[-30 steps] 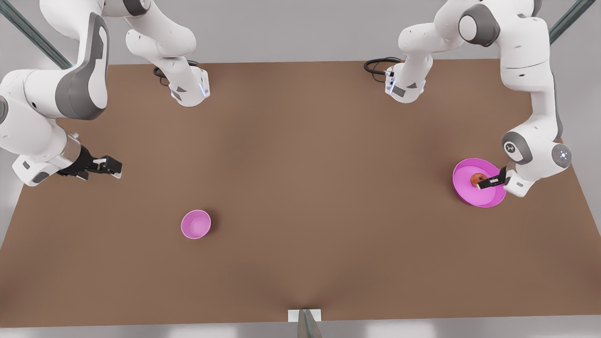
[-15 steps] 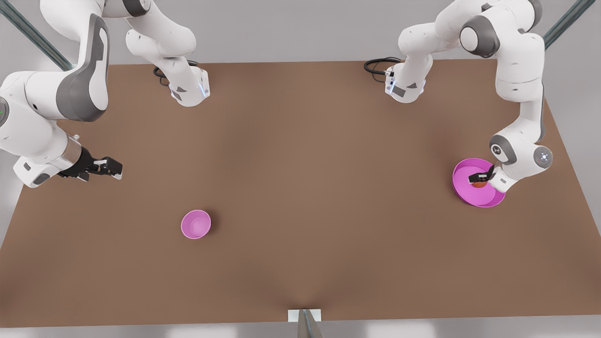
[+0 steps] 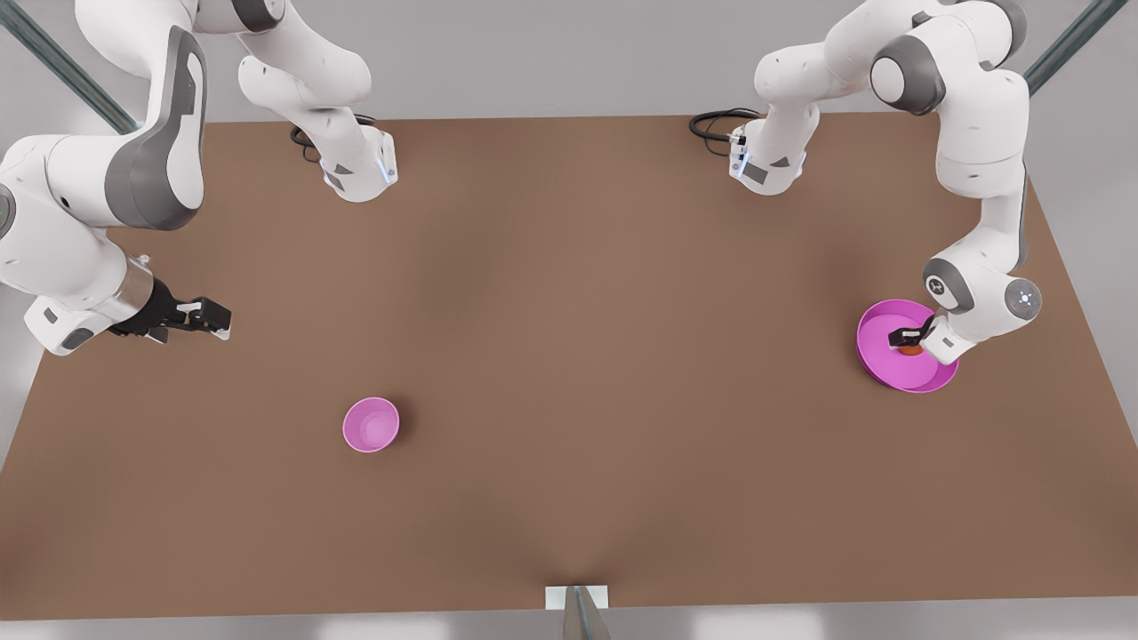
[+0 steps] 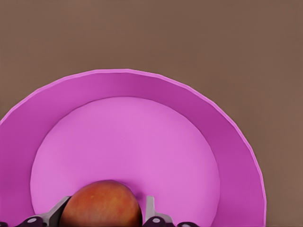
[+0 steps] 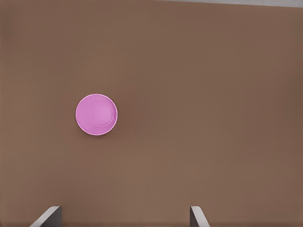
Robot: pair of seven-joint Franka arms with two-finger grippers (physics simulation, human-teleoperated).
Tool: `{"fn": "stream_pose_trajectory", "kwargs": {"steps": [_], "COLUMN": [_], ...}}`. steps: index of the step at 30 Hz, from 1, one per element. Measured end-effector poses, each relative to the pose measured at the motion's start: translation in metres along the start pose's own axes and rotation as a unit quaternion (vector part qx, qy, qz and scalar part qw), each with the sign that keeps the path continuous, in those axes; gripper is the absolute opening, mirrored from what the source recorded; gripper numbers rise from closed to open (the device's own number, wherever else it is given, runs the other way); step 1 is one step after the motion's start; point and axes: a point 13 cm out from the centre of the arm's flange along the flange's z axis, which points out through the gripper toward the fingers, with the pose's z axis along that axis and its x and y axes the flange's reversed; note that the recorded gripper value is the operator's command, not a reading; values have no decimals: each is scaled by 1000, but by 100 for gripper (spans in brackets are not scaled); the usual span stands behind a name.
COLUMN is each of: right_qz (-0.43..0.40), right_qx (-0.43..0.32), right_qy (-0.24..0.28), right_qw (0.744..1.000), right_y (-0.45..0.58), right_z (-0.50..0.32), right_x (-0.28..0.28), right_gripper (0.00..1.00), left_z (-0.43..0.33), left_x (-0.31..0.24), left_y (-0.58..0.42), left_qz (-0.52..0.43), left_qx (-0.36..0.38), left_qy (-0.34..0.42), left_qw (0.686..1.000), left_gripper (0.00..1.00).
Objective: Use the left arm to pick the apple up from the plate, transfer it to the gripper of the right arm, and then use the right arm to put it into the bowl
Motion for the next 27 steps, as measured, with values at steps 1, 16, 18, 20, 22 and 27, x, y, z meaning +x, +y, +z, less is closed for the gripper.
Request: {"fn": "stream_pose_trajectory", "kwargs": {"steps": [1,16,18,20,22,27], "right_qz": [0,2,2,2,2,0], "right_qx": [0,0,0,0,0,0], "right_qy": [0,1,1,1,1,1], "right_qw": [1000,1000,1000,1000,1000,1000], "right_y": [0,-3,-3,-4,-4,-2], "right_z": [0,0,0,0,0,1], "right_x": [0,1,1,1,1,0], "right_gripper": [100,100,100,100,100,100], "left_z": [0,-55,-100,-136,-155,-167], "left_x": [0,-64,-130,-178,-207,-174], "left_y": [0,-38,-113,-214,-329,-571], "left_qz": [2,52,81,109,153,200], "left_qx": [0,3,39,93,131,269], "left_qy": [0,-61,-121,-165,-184,-165], "left_qw": [1000,997,989,976,962,928], "left_gripper": [78,73,71,71,71,71]}}
